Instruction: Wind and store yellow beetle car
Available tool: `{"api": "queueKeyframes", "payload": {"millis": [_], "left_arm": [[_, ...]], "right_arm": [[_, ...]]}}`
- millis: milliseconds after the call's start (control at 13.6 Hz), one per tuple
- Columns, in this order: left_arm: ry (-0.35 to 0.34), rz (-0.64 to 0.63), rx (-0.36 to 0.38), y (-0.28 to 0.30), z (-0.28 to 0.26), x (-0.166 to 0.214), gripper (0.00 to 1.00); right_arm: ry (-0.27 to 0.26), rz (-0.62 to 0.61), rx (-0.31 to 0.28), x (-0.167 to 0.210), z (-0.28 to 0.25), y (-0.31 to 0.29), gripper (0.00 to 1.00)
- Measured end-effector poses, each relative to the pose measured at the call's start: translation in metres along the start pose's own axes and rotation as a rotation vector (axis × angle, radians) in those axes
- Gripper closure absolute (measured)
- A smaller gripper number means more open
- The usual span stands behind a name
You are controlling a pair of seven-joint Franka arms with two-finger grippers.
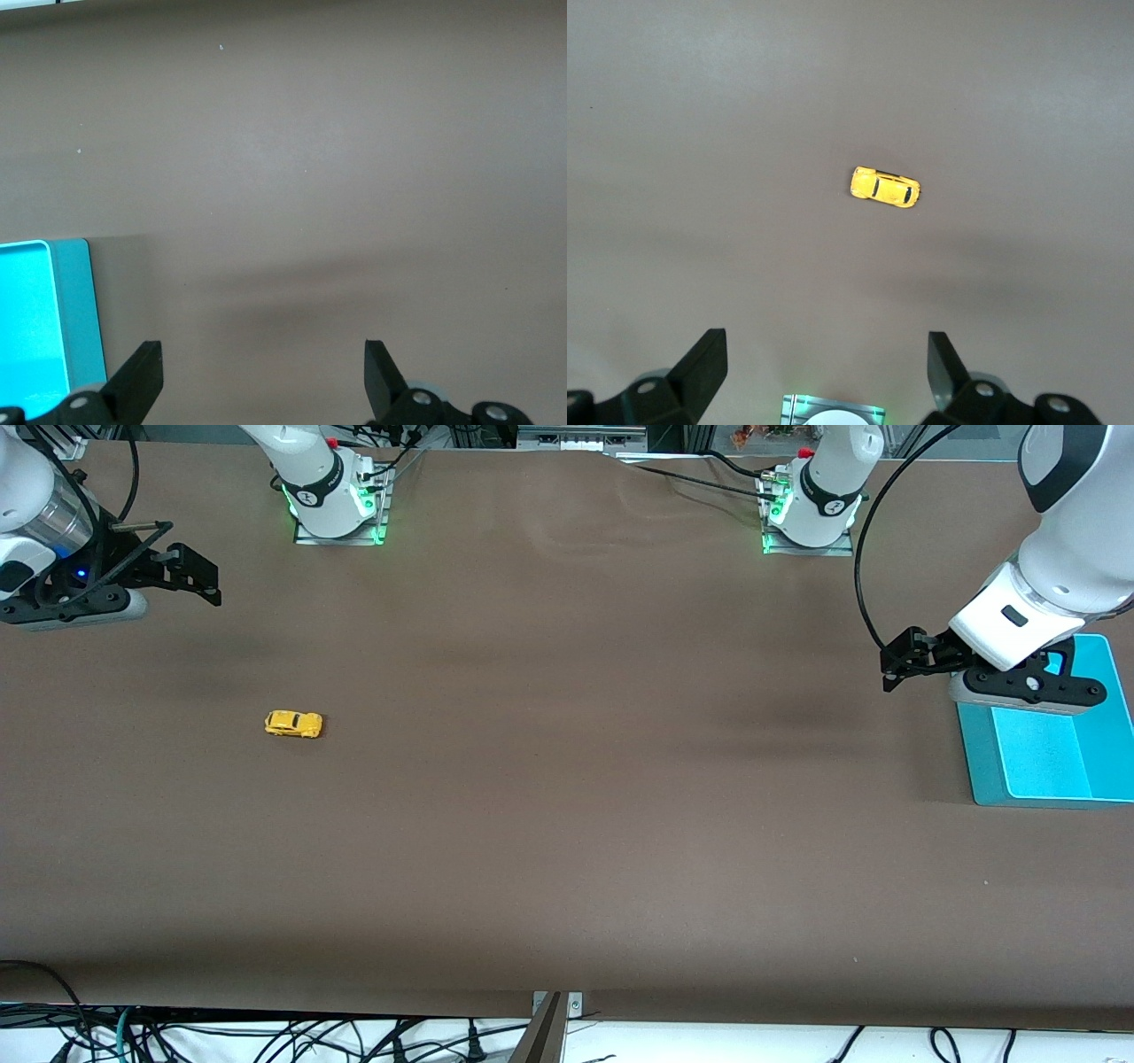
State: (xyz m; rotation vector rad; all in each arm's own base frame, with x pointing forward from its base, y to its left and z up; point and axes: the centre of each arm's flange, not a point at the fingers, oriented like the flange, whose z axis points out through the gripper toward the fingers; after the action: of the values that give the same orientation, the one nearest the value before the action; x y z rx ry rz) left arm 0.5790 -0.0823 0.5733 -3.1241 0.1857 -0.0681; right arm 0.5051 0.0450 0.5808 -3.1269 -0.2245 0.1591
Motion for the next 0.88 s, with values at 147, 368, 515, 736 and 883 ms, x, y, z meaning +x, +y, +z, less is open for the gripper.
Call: {"api": "queueKeyframes", "payload": {"millis": [147,368,515,736,883], "left_arm": [[0.0,0.0,0.0,0.0,0.0,0.0,0.0],[0.0,0.0,0.0,0.0,-0.0001,0.0,0.0],[0.0,0.0,0.0,0.0,-0.0001,0.0,0.0],[0.0,0.0,0.0,0.0,-0.0001,0.0,0.0],[0.0,0.0,0.0,0.0,-0.0001,0.0,0.0]], "right_arm": [[-0.001,0.0,0.0,0.0002,0.0005,0.0001,0.0],[-0.002,0.0,0.0,0.0003,0.0008,0.0001,0.0],[-0.002,0.0,0.0,0.0002,0.001,0.0001,0.0],[-0.003,0.0,0.0,0.0003,0.0015,0.0001,0.0],[-0.004,0.0,0.001,0.001,0.0032,0.0002,0.0]]}}
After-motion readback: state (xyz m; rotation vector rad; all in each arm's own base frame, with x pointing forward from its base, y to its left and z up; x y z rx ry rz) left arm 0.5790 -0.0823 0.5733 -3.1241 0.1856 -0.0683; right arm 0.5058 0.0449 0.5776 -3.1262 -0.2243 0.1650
